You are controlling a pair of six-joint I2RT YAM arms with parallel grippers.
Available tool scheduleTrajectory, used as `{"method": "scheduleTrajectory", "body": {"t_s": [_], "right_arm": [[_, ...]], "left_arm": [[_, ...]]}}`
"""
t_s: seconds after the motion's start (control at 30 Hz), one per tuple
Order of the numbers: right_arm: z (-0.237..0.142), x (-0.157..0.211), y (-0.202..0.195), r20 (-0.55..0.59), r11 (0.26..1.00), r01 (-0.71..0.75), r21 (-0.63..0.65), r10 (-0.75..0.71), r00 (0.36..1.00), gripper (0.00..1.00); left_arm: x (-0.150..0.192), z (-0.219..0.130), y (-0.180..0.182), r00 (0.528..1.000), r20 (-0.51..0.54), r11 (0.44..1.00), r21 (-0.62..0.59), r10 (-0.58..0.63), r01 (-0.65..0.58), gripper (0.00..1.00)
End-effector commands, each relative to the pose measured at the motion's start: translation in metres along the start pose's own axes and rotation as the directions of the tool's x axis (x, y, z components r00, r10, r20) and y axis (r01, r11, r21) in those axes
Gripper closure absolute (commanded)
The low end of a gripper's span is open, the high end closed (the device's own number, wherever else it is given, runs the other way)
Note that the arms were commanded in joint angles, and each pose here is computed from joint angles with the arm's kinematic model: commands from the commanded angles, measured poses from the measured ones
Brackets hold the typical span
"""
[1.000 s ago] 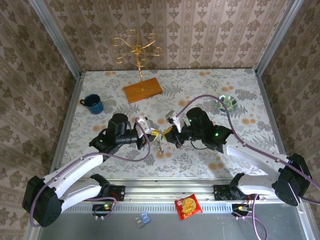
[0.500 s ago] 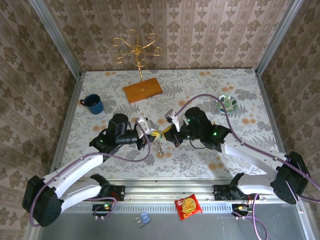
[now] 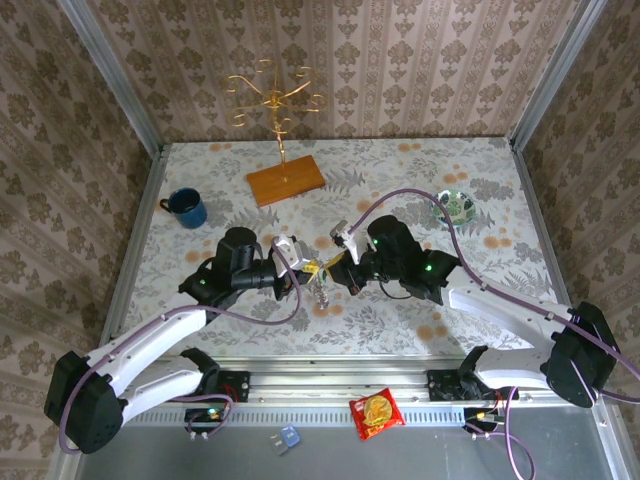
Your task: Put the keys on the keyring
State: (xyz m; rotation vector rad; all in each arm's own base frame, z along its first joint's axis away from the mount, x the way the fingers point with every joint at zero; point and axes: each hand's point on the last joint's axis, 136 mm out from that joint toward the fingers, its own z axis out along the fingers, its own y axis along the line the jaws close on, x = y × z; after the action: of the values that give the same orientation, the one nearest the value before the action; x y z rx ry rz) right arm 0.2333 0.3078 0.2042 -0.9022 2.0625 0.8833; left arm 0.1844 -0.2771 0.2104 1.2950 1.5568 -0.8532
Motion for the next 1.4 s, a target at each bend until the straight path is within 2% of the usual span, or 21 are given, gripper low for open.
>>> {"method": "scheduleTrajectory", "body": {"t_s": [0.0, 0.23, 0.37, 0.43, 0.53, 0.8, 0.93, 1.37], "right_arm": [[0.000, -0.010, -0.001, 0.007, 1.000, -0.016, 0.003, 0.016, 1.000, 1.00], [0.002, -0.007, -0.002, -0.019, 0.999, -0.033, -0.016, 0.033, 0.999, 0.99], [-0.008, -0.009, -0.008, -0.001, 0.999, -0.039, -0.001, 0.039, 0.999, 0.84], [-0.015, -0.011, -0.013, 0.019, 1.000, -0.023, 0.021, 0.022, 1.000, 0.67], [-0.024, -0.011, -0.015, 0.056, 0.997, 0.055, 0.044, -0.058, 0.997, 0.59], [-0.029, -0.016, 0.012, 0.220, 0.951, 0.307, -0.044, -0.290, 0.931, 0.59], [-0.021, -0.006, 0.020, 0.188, 0.923, 0.374, -0.087, -0.354, 0.916, 0.60], [-0.004, -0.001, 0.014, 0.154, 0.895, 0.440, -0.075, -0.425, 0.892, 0.73]], "left_arm": [[-0.022, -0.004, -0.011, 0.993, 0.091, 0.996, 0.046, 0.071, -0.076, 1.00], [-0.025, -0.003, -0.010, 0.990, 0.125, 0.996, 0.036, 0.071, -0.076, 1.00], [-0.024, -0.003, -0.011, 0.988, 0.134, 0.997, 0.033, 0.071, -0.077, 1.00], [-0.023, -0.004, -0.010, 0.988, 0.138, 0.997, 0.029, 0.071, -0.076, 1.00], [-0.025, -0.005, -0.010, 0.986, 0.150, 0.997, 0.021, 0.073, -0.077, 1.00], [-0.029, -0.007, -0.011, 0.973, 0.223, 0.998, 0.011, 0.056, -0.060, 1.00], [-0.029, -0.007, -0.013, 0.966, 0.254, 0.998, 0.013, 0.055, -0.060, 1.00], [-0.030, -0.008, -0.020, 0.956, 0.288, 0.997, 0.049, 0.048, -0.065, 1.00]]}}
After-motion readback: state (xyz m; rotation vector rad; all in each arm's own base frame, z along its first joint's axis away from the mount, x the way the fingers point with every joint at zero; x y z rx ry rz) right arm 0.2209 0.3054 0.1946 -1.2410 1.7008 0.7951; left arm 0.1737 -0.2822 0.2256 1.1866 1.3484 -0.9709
